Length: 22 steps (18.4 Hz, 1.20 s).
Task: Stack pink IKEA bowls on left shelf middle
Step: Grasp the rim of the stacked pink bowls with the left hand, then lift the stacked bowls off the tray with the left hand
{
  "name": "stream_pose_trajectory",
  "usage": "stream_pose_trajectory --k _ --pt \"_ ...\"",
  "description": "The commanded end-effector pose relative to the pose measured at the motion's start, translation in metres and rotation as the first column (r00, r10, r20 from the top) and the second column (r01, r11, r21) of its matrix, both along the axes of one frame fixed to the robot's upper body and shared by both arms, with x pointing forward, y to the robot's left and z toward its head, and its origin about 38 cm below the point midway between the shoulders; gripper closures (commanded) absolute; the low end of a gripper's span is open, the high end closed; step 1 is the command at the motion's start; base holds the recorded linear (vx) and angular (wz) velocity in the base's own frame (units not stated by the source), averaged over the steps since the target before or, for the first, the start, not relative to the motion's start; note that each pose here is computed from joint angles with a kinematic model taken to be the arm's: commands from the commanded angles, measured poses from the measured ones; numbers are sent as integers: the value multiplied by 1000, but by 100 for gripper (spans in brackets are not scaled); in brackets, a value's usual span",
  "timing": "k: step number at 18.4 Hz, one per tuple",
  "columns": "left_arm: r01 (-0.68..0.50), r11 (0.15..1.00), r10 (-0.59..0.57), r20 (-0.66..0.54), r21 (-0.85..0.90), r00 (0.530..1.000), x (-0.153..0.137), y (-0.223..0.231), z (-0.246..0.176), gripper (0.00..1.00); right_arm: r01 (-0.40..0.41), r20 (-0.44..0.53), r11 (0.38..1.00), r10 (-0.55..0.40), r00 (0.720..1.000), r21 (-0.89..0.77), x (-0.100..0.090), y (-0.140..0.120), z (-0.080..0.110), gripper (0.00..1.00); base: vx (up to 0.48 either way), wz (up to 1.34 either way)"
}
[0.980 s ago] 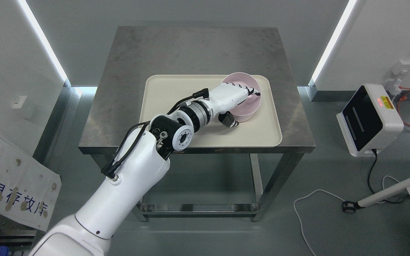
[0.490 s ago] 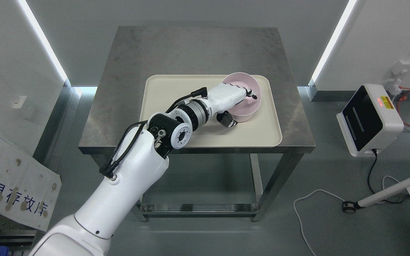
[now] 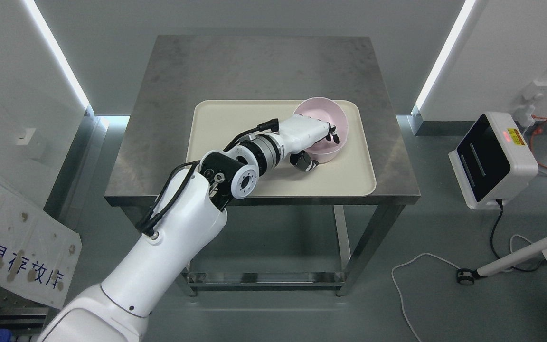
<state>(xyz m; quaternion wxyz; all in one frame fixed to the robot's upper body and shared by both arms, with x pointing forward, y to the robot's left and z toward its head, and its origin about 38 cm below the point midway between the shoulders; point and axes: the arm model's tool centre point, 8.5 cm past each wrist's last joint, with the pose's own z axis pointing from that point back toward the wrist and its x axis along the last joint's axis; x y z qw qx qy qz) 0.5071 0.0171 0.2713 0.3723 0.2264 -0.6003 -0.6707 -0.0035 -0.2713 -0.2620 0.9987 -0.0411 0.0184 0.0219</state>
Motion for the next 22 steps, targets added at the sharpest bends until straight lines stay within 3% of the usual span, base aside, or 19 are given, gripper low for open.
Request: stream_pose_trajectory --k 1,4,6,13,22 --pt "-14 999 15 -27 39 1000 5 8 -8 58 55 10 998 -55 998 -17 -7 -11 1 0 0 0" --pt "-6 999 8 -29 51 1000 4 5 -11 60 55 11 998 -55 998 -17 -7 -11 1 0 0 0" --pt "-2 999 4 -39 36 999 5 8 -11 78 55 11 998 -55 998 -17 -7 -11 1 0 0 0" --pt "13 1000 -14 -55 -7 998 5 10 -8 99 56 11 998 -56 998 -17 -7 -11 1 0 0 0" --pt "18 989 -17 6 -148 1000 10 33 35 100 55 11 998 -55 998 -17 -7 -11 1 0 0 0"
